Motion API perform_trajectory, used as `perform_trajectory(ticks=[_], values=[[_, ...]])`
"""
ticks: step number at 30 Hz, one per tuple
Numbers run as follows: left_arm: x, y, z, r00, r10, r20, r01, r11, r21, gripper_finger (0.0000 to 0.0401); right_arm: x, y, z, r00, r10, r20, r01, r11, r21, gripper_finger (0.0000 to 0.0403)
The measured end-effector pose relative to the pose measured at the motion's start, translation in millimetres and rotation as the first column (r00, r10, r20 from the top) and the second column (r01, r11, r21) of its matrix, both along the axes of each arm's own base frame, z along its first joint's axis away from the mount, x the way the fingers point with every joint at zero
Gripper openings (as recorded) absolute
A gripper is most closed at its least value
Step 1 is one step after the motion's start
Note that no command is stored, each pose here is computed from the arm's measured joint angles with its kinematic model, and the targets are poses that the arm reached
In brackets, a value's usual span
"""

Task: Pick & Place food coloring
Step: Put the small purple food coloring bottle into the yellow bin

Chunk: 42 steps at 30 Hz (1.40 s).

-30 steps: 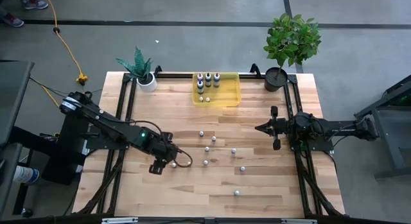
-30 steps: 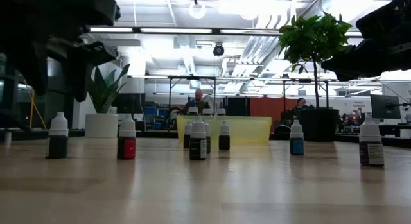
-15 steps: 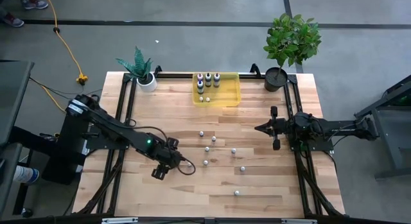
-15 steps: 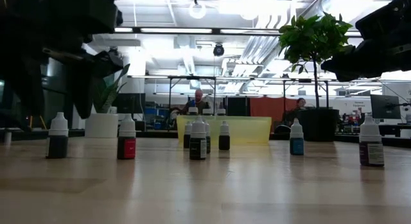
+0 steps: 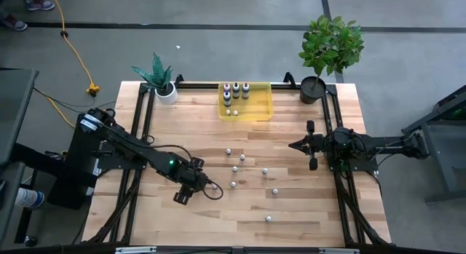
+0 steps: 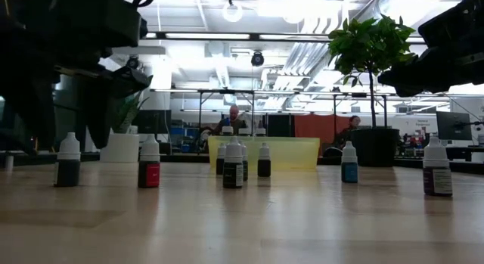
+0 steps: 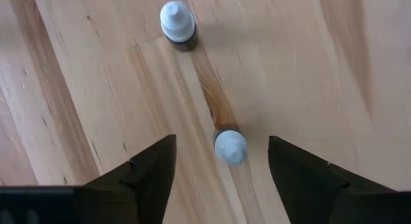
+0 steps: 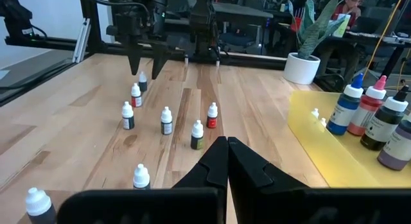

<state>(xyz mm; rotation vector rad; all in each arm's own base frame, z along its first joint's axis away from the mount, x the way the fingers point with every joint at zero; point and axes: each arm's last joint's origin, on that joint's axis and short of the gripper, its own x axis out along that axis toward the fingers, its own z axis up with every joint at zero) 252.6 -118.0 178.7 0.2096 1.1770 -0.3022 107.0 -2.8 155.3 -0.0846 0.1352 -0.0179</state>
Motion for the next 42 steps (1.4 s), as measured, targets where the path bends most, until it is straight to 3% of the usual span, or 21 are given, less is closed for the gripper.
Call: perform_trajectory(ticks=[12, 28, 38, 42], values=[[0.5, -0.5, -1.2, 1.000, 0.018, -0.010, -0.018, 1.000, -0.016, 0.0142, 0.0, 0.0, -0.1, 1.000, 0.000, -0.001, 0.000, 1.000, 0.000, 0.0000], [3.6, -2.5, -7.4, 0.999, 0.035, -0.031, -0.036, 0.999, -0.035, 0.0126, 0.0, 0.0, -0.1, 1.000, 0.000, -0.001, 0.000, 1.000, 0.000, 0.0000], [3.3, -2.2, -6.8, 0.999, 0.038, -0.033, -0.039, 0.999, -0.030, 0.0027, 0.0, 0.0, -0.1, 1.000, 0.000, -0.001, 0.000, 1.000, 0.000, 0.0000], [3.3, -1.4, -4.0, 0.998, 0.045, -0.049, -0.046, 0.999, -0.018, 0.0026, 0.0, 0.0, -0.1, 1.000, 0.000, -0.001, 0.000, 1.000, 0.000, 0.0000]])
